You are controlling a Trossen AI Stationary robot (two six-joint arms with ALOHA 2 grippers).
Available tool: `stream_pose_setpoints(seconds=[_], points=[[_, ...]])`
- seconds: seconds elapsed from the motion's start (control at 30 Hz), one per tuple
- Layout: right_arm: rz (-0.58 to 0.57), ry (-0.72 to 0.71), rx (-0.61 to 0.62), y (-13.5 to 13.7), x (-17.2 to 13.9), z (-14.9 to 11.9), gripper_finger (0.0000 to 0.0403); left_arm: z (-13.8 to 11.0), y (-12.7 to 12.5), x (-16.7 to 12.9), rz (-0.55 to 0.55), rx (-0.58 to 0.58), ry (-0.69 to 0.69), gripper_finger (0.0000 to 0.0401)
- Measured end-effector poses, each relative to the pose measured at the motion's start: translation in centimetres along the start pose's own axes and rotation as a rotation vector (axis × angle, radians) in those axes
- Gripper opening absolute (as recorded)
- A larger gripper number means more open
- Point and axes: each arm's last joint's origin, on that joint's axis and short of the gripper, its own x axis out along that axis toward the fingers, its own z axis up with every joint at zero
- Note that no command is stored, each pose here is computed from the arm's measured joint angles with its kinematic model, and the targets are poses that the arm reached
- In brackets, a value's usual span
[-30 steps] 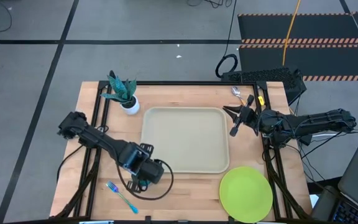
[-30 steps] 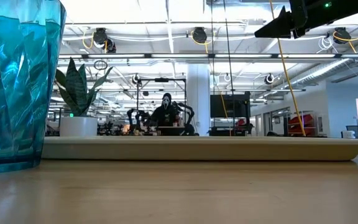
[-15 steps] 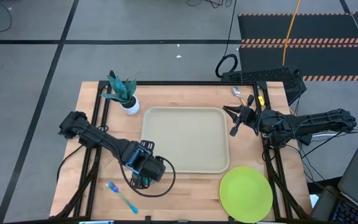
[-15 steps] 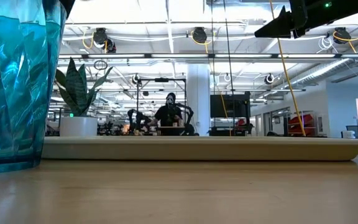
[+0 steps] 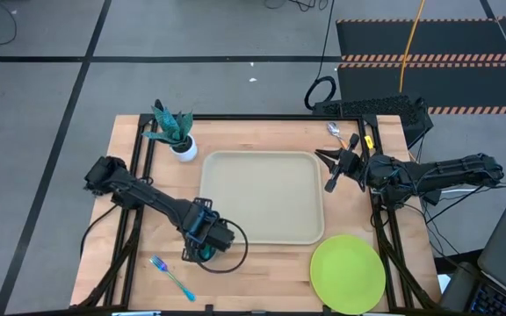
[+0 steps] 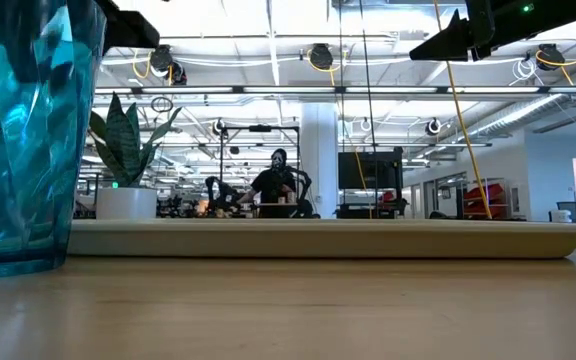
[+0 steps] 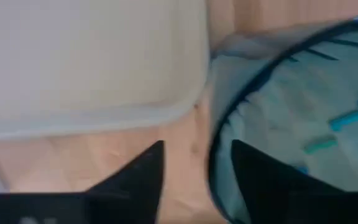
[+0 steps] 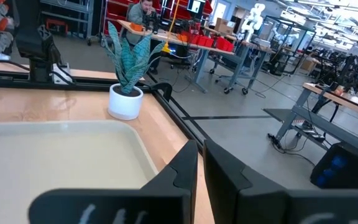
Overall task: Pick and place plate/cup/fork/spoon on tray
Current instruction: Put the blue cup to the top left of the white food tray
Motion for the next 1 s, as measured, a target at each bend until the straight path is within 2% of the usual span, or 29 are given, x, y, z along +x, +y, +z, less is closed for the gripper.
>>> stream_pose_setpoints(seconds=[0.13, 0.17, 0.4, 0.63, 0.83, 1.0], points=[[0.0, -0.001, 0.001, 0.0, 0.0, 0.0, 0.002, 0.2, 0.7, 0.0, -0.094, -0.072, 0.034, 0.0038], [0.0, -0.002, 0.001, 0.0, 0.0, 0.0, 0.002, 0.2, 1.0, -0.1, -0.115, -0.091, 0.045, 0.002], [-0.001, -0.003, 0.002, 0.0, 0.0, 0.0, 0.002, 0.0, 0.9, -0.1, -0.186, -0.123, 0.09, 0.0008], [-0.001, -0.003, -0.005, 0.0, 0.0, 0.0, 0.002, -0.7, 1.1, -2.6, -0.154, -0.144, 0.121, 0.0007], [-0.001, -0.006, -0.003, 0.0, 0.0, 0.1, 0.002, 0.1, 2.6, -5.9, -0.115, -0.144, -0.03, 0.0007], [-0.002, -0.013, 0.001, 0.0, 0.0, 0.1, 0.002, 0.8, 6.1, -7.0, -0.059, -0.151, -0.097, 0.0007]])
